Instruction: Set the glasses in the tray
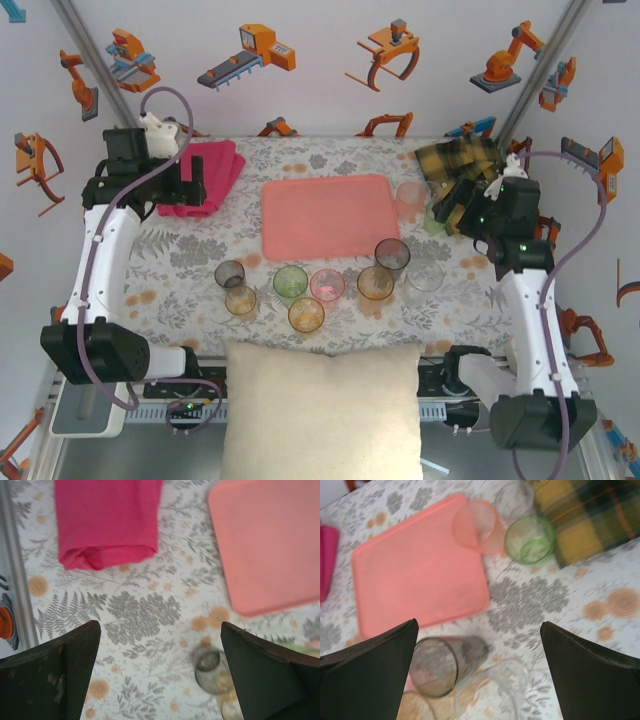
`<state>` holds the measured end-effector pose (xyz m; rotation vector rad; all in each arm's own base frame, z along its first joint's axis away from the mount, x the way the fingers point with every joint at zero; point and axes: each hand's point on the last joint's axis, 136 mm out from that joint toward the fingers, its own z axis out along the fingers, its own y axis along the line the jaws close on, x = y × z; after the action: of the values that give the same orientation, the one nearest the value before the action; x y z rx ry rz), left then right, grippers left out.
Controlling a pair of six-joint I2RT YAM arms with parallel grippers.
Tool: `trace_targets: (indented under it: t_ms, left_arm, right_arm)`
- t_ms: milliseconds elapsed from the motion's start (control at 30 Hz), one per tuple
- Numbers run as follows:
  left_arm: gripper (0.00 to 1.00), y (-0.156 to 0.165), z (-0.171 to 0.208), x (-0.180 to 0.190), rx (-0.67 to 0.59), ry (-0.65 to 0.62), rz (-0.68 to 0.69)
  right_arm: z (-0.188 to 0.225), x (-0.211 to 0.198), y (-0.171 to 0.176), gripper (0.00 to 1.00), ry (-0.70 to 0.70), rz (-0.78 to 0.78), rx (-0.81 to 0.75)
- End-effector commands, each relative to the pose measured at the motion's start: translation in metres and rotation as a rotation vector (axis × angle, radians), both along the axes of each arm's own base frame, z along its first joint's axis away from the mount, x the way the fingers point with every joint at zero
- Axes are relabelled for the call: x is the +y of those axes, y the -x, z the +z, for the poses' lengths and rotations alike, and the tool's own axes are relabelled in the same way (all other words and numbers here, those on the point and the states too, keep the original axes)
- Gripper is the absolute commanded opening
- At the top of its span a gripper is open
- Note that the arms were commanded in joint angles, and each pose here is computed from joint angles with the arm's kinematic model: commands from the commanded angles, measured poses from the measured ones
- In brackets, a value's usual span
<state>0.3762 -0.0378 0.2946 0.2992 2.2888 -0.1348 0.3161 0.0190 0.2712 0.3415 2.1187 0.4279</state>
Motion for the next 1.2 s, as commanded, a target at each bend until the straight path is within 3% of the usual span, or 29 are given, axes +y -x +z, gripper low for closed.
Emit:
trace_targets:
  t_ms: [0,200,500,633,833,1167]
  left_arm:
    - [0.97,0.056,-0.009,-0.026,0.183,0.022,-0.216]
    - [0.97,0.098,-0.018,-0.027,0.25,-0.004,-0.267]
    - [0.97,0.116,-0.027,-0.032,0.276,0.036,-0.259]
    - [0.97,0.111,-0.032,-0.032,0.306,0.057,-0.232]
    - [0.97,0.101,-0.031,-0.029,0.283,0.064,-0.188]
    - [0.97,0.106,-0.024,-0.036,0.267,0.11,-0.184]
  right_arm:
    - [-0.013,0.025,0.019,0.87,-0.149,0.078,0.072]
    - [0.0,0.005,0.065,0.8,-0.015,-0.003,0.145]
    - [0.0,0.025,0.102,0.57,-0.069,0.079,0.289]
    - [0.007,0.042,0.1,0.51,-0.051,0.144,0.286]
    - [0.001,0.06,0.086,0.51,0.188,0.217,0.356]
    - [-0.029,0.085,0.046,0.51,0.368,0.261,0.41]
